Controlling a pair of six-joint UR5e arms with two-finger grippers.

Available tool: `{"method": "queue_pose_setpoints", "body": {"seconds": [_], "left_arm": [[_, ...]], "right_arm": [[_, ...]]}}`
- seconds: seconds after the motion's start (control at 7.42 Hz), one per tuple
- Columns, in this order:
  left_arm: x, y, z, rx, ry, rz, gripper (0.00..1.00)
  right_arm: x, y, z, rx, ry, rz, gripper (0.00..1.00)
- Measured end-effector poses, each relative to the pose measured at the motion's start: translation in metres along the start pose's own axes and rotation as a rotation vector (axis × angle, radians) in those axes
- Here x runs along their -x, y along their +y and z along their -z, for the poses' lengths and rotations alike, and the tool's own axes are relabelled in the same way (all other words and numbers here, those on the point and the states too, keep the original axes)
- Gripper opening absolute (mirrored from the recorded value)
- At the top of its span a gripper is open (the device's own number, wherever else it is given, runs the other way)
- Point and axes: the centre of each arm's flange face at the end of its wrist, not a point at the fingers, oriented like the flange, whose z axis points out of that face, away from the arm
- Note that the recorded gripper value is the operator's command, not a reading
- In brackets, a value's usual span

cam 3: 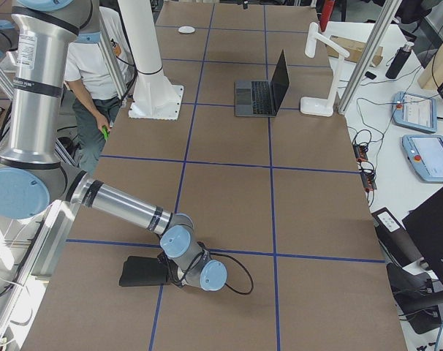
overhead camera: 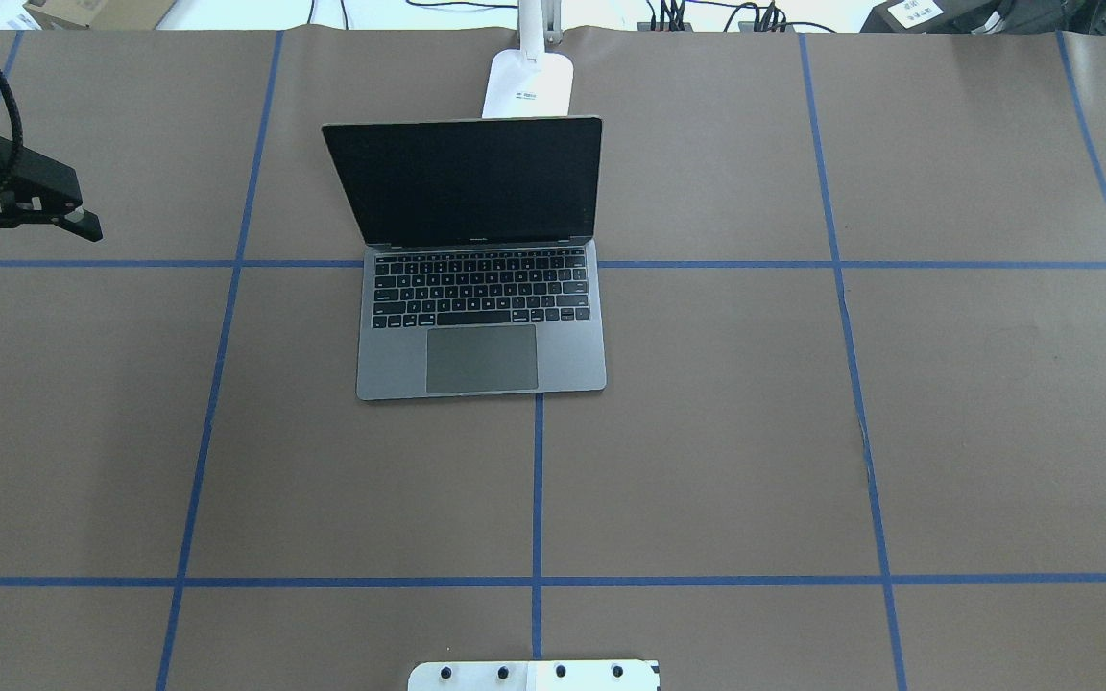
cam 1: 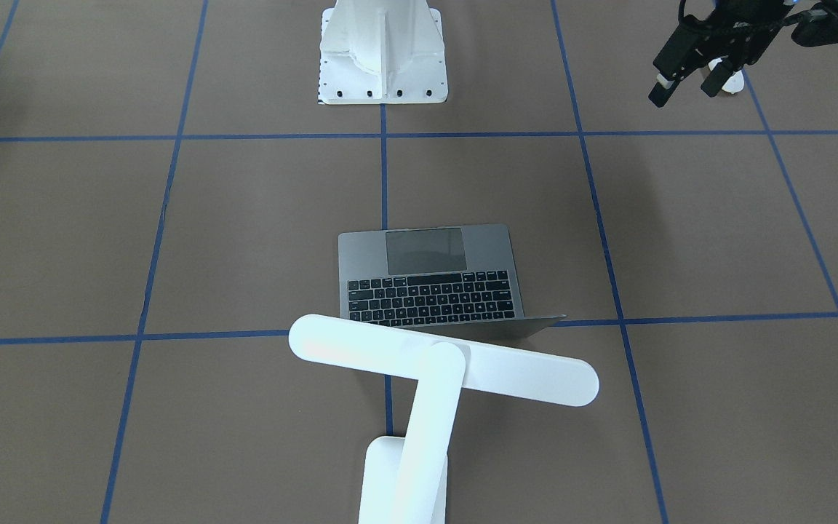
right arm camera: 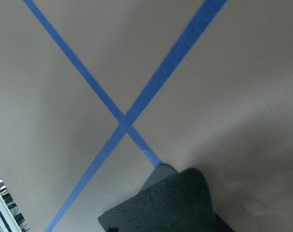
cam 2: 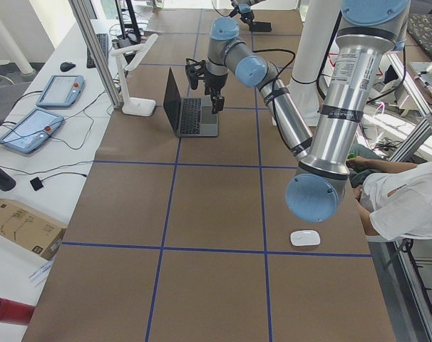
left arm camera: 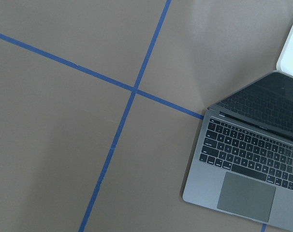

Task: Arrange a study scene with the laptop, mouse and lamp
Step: 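Release the laptop and withdraw the left gripper toward the table edge, then carry the black mouse pad with the right gripper and lay it beside the laptop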

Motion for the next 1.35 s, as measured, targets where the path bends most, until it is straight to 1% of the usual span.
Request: {"method": "queue_pose_setpoints", "body": {"seconds": [0.4, 0.54, 0.67, 0.81, 0.94, 1.08, 1.35], "left_arm": [[0.0, 0.0, 0.001, -0.002, 0.002, -0.001, 1.0], [-0.001, 0.001, 0.001, -0.002, 0.002, -0.001, 1.0], [0.0, 0.0, 0.001, -0.003, 0.001, 0.0, 1.0], [0.0, 0.0, 0.0, -0.003, 0.0, 0.002, 1.0], [0.001, 0.0, 0.0, -0.002, -0.001, 0.002, 1.0], [0.001, 0.0, 0.0, -0.001, -0.002, 0.003, 1.0], [0.001, -0.001, -0.002, 0.0, -0.005, 0.005, 1.0]], "right_arm": [[0.007, -0.01, 0.004, -0.02, -0.016, -0.009, 0.0], [0.019, -0.021, 0.011, -0.035, -0.036, -0.034, 0.0], [0.039, -0.039, 0.023, -0.073, -0.069, -0.075, 0.0], [0.06, -0.064, 0.04, -0.118, -0.103, -0.123, 0.0], [0.077, -0.098, 0.064, -0.141, -0.129, -0.168, 0.0], [0.092, -0.136, 0.09, -0.163, -0.152, -0.209, 0.0], [0.122, -0.222, 0.141, -0.241, -0.185, -0.29, 0.0]]}}
